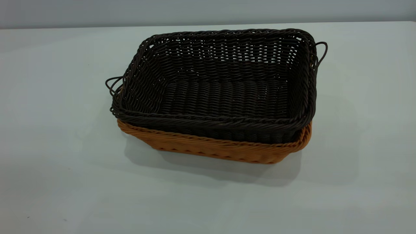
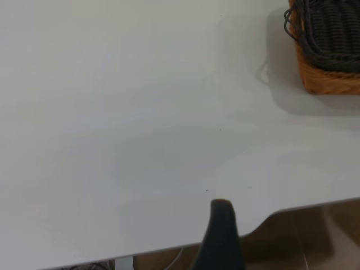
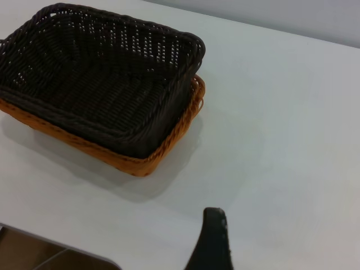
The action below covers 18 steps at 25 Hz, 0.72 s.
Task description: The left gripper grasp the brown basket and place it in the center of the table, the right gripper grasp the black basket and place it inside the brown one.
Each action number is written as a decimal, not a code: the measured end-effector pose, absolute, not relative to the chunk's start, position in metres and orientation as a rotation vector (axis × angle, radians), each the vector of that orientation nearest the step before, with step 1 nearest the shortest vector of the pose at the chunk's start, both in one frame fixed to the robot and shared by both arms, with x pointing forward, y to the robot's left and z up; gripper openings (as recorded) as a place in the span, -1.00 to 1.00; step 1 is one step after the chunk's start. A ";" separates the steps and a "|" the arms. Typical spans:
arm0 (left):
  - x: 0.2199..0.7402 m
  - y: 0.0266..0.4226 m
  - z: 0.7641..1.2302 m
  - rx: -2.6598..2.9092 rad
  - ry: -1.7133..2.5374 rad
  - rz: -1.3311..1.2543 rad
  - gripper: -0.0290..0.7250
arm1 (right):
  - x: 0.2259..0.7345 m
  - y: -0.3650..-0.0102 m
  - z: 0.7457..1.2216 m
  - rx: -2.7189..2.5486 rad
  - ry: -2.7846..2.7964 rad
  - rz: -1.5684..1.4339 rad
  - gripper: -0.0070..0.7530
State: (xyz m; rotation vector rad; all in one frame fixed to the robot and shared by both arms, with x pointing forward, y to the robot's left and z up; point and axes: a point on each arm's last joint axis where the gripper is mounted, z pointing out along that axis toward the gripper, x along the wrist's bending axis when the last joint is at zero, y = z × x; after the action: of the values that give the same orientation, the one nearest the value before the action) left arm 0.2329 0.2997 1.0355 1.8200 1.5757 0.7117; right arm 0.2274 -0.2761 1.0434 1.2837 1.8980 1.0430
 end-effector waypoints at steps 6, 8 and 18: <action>0.224 0.300 1.035 1.731 1.606 0.794 0.59 | 0.227 -0.276 1.043 1.284 1.898 1.043 0.49; 0.223 0.302 1.035 1.713 1.625 0.824 0.59 | 0.227 -0.276 1.043 1.284 1.898 1.043 0.49; 0.223 0.305 1.035 1.677 1.670 0.838 0.59 | 0.227 -0.276 1.043 1.284 1.899 1.047 0.49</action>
State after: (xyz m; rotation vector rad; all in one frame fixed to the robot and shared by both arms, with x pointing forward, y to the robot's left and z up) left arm 0.2234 0.3048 1.0349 1.6772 1.6696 0.8384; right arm 0.2274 -0.2759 1.0435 1.2838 1.8987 1.0467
